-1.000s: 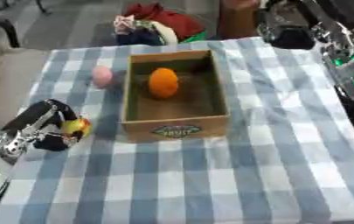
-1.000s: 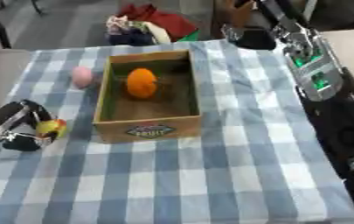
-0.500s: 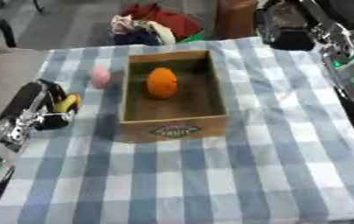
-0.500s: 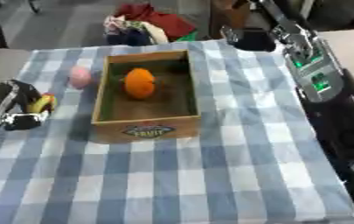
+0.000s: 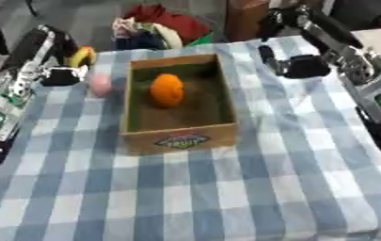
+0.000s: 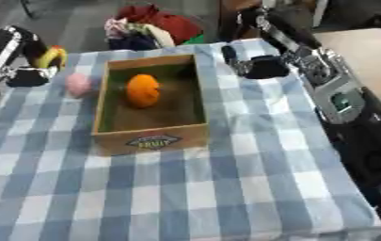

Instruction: Pick up objects on the table and place them in the box.

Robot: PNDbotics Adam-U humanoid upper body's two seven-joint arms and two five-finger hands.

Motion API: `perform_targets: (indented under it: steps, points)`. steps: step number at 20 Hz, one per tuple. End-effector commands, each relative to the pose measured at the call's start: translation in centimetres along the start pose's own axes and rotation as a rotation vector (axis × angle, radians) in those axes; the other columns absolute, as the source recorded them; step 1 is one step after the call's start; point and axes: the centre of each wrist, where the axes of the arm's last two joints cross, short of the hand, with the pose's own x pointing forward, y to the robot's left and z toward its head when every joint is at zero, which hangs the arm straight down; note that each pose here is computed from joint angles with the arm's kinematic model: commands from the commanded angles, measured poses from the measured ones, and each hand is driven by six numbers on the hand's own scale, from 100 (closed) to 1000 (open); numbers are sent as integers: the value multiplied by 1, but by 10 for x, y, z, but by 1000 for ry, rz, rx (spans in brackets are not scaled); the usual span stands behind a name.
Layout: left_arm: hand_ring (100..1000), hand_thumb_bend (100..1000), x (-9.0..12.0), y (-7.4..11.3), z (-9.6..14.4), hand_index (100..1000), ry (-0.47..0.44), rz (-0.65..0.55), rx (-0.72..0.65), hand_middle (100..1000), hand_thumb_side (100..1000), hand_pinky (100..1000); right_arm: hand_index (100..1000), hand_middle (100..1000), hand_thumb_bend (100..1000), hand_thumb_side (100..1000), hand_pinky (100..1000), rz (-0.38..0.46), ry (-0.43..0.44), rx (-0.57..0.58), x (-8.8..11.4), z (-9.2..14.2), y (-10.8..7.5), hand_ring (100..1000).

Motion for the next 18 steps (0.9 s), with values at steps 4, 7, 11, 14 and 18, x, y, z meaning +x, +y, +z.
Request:
perform_targets:
  steps: [4,7,11,14,18]
  points:
    - [436,231,42,-21,-27,490,-173,-35,-101,401,100,606,693,535,100,199,670,19,-69,66,8,-17,4,822]
    - [469,254,51,-38,-30,532,-225,-39,-182,440,100,626,693,536,100,199,670,14,-87,89,11,-21,10,822]
    - [676,651,50,-48,-28,782,-277,-9,-291,700,348,737,694,536,100,198,671,15,-91,99,11,-22,11,823]
    - [774,704,42,-39,-26,847,-260,45,-258,834,520,792,694,535,100,199,670,14,-84,96,10,-20,12,823]
    - [743,499,25,-15,-21,820,-167,93,-100,797,273,774,696,535,100,198,670,13,-74,94,8,-18,12,823]
